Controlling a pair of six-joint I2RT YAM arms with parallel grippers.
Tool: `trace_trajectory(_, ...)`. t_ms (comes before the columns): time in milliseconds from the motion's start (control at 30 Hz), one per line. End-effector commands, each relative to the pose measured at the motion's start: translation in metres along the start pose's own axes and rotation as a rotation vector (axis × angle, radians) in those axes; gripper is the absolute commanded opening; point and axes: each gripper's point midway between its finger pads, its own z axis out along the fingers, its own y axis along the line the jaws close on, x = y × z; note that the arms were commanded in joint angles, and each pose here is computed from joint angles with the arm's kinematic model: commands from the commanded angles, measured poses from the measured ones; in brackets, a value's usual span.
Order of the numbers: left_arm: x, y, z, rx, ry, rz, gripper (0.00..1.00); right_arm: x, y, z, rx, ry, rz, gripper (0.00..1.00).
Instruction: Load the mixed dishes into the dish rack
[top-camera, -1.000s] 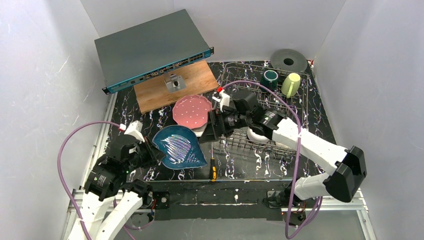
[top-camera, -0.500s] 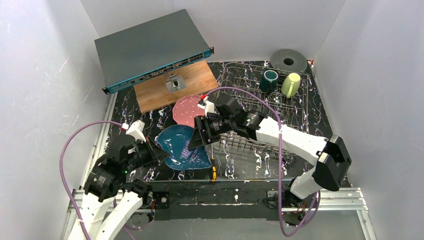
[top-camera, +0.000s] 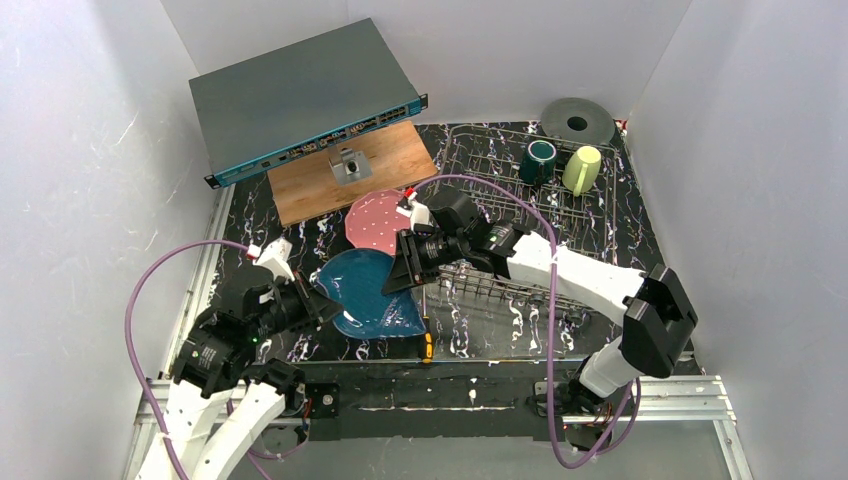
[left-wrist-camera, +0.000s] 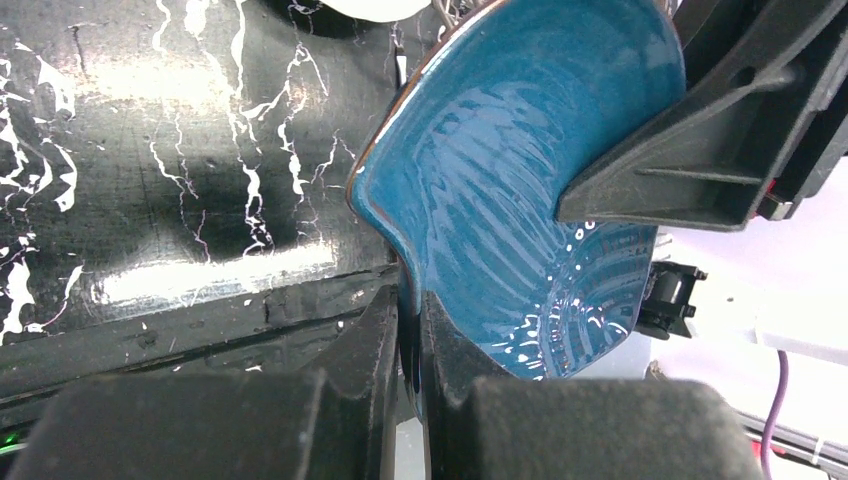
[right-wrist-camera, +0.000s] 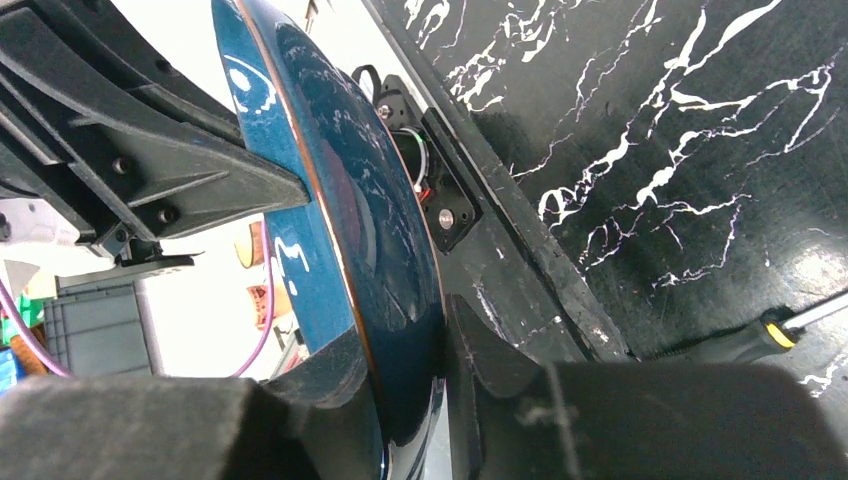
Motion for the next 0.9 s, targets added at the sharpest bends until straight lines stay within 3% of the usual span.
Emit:
trace_trajectory(0, -0.012, -0.024, 0.001, 0.104, -0.029, -0.009, 0.0, -0.004, 0.03, 0.003, -0.132, 0.001, -0.041, 0.14)
trace_trajectory(67, -0.012, -0.022, 0.003, 0.093, -0.033, -0.014, 0.0, -0.004, 0.031, 0.003, -0.143, 0.0, -0.04, 0.02)
trace_trajectory(167, -0.014, -0.011, 0.002, 0.017, -0.048, -0.074, 0.01, -0.004, 0.035, -0.002, -0.149, -0.009, -0.055, 0.01)
trace_trajectory(300, -0.014, -0.006, -0.003, -0.021, -0.052, -0.104, 0.54, -0.011, 0.032, -0.01, -0.123, -0.066, -0.061, 0.01)
trace_trajectory(433, -0.016, -0.001, -0.013, -0.054, -0.083, -0.119, 0.81, -0.017, 0.021, -0.02, -0.103, -0.099, -0.039, 0.01)
trace_trajectory(533, -0.014, -0.003, -0.021, -0.031, -0.095, -0.115, 0.94, -0.026, 0.008, -0.035, -0.074, -0.139, -0.017, 0.01)
trace_trajectory(733, -0.017, 0.0, -0.033, -0.051, -0.128, -0.102, 0.98, -0.061, -0.02, -0.091, 0.023, -0.293, 0.0, 0.01)
trace_trajectory(867, -0.019, -0.004, -0.033, -0.06, -0.101, -0.085, 0.98, -0.088, -0.055, -0.147, 0.267, -0.494, 0.048, 0.01)
